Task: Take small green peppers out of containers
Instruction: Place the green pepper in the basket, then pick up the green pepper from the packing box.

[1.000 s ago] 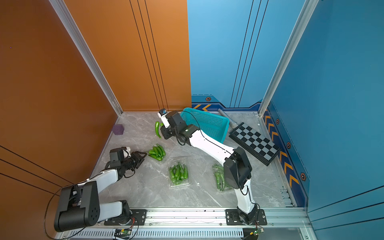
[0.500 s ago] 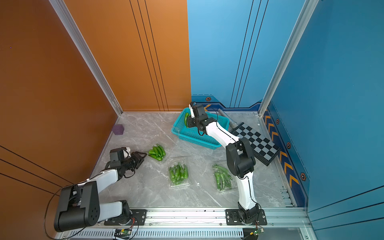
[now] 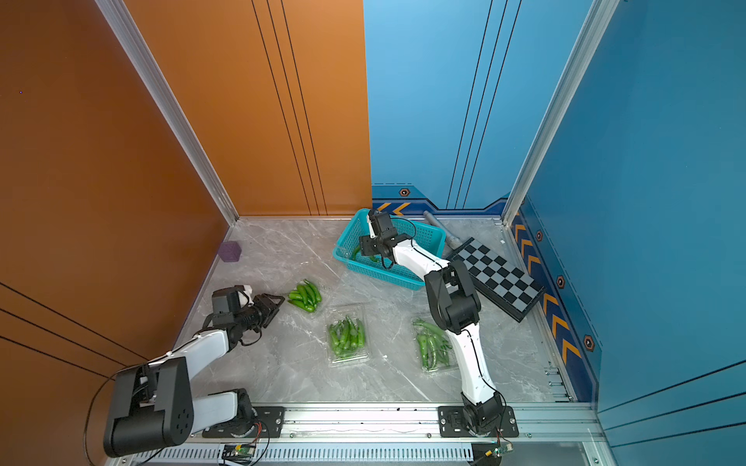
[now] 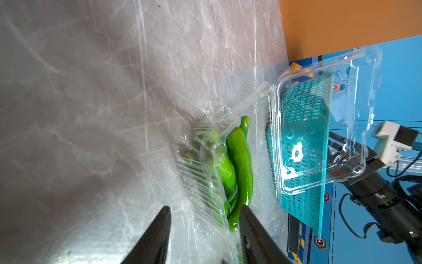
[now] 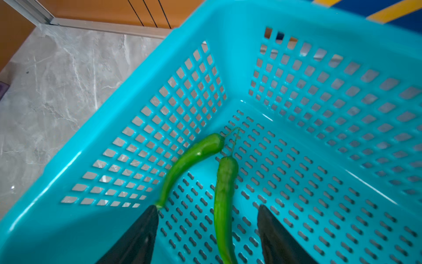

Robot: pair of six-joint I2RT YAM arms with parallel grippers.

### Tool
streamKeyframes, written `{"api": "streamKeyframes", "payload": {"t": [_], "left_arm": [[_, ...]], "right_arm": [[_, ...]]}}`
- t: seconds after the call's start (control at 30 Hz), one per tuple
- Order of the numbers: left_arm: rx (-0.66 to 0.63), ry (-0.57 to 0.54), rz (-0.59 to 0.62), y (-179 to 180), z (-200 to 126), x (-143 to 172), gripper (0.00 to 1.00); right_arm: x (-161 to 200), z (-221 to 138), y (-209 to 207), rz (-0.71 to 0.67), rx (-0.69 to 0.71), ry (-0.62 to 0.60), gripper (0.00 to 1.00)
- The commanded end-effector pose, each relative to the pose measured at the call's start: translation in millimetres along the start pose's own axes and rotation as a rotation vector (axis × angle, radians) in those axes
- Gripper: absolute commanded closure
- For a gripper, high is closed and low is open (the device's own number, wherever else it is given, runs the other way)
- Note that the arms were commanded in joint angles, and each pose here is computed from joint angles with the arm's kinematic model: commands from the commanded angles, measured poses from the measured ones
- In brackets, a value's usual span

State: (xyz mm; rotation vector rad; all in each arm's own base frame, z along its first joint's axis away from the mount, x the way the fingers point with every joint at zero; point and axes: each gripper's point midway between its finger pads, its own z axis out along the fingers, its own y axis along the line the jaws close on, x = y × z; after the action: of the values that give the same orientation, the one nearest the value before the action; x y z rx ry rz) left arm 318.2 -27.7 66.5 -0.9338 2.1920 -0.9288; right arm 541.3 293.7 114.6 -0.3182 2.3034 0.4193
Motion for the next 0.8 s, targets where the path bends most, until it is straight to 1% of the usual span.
{"api": "streamKeyframes", "payload": {"t": [0.0,0.03,0.13,0.33,0.4,0.43,0.53,0.57,0.67,0.77], "left_arm": [[-0.018,-0.007,0.019,4,-2,2,0.49],[-0.018,-0.005,0.019,4,-2,3,0.49],[-0.016,-0.003,0.020,3,-2,3,0.49],[-0.014,-0.003,0.022,2,-3,3,0.48],[-0.015,-0.004,0.022,3,-3,4,0.48],[-0.014,-0.003,0.024,3,-3,4,0.48],[-0.014,-0.002,0.026,2,-3,4,0.48],[-0.014,-0.001,0.023,3,-3,4,0.48],[-0.012,-0.001,0.025,2,-4,4,0.48],[-0.012,0.000,0.027,3,-4,5,0.48]], "right_arm": [[-39,-48,13,-0.040,-0.016,-0.082,0.28],[-44,-58,20,-0.051,-0.032,-0.096,0.29],[-42,-84,45,-0.090,-0.094,-0.110,0.32],[-18,-117,116,-0.240,-0.182,-0.101,0.36],[-5,-118,142,-0.272,-0.226,-0.077,0.38],[6,-118,161,-0.295,-0.262,-0.057,0.38],[27,-107,192,-0.347,-0.297,-0.014,0.40],[34,-101,200,-0.357,-0.306,0.003,0.42],[47,-84,220,-0.361,-0.351,0.044,0.45],[62,-66,233,-0.366,-0.369,0.089,0.45]]}}
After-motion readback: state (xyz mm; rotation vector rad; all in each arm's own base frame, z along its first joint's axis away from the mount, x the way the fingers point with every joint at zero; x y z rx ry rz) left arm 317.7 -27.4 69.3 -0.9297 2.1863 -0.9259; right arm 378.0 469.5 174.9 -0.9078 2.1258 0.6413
